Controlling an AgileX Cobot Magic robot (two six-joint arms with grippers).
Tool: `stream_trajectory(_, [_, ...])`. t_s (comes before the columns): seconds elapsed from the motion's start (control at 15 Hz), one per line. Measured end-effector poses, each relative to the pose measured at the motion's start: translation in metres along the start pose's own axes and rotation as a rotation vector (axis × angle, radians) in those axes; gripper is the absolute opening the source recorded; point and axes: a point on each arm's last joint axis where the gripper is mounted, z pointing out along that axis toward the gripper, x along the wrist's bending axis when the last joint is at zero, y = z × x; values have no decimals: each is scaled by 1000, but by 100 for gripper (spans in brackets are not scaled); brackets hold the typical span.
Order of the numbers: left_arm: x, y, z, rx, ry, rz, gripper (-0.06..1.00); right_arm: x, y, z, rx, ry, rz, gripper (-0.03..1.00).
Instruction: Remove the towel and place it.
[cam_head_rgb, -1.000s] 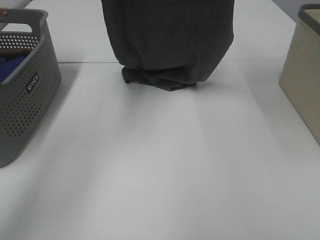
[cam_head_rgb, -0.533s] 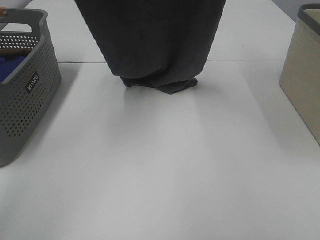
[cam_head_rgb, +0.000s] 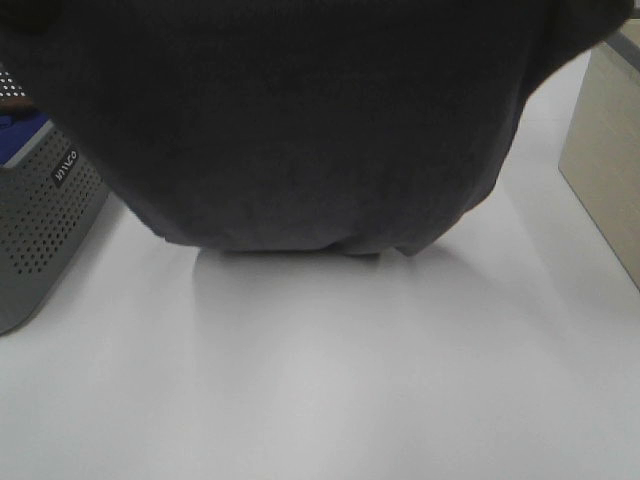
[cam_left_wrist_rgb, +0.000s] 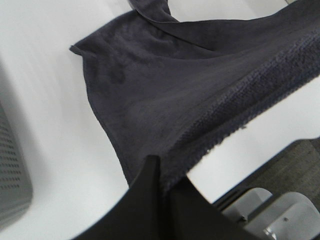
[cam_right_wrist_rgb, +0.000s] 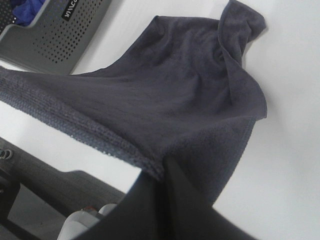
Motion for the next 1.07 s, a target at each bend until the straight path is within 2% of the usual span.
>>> stream_trajectory(0.07, [-2,-8,-1,4,-20,-5,0,0,-7,-1,5,3,12,1])
stream_trajectory(0.13, [-6,-37,0,38,-81,-37,0,-1,-38,-1,26,23,69,1])
stream_trajectory(0.2, [-7,-51,5,67,-104,-54,0,-1,-52,-3,30,32,92,1])
stream_trajectory(0.53, [-5,-86,35,197,-156,-95,0,-8,-105,10,91,41,210,1])
stream_trajectory(0.8, [-5,-81,30,174,-142,-72,0,-8,-103,8,43,45,204,1])
stream_trajectory(1.0, [0,-45,3,44,-25,21,0,-6,-62,9,-76,40,140,1])
stream_trajectory(1.07, [2,-37,1,29,2,36,0,-7,-52,10,-90,33,117,1])
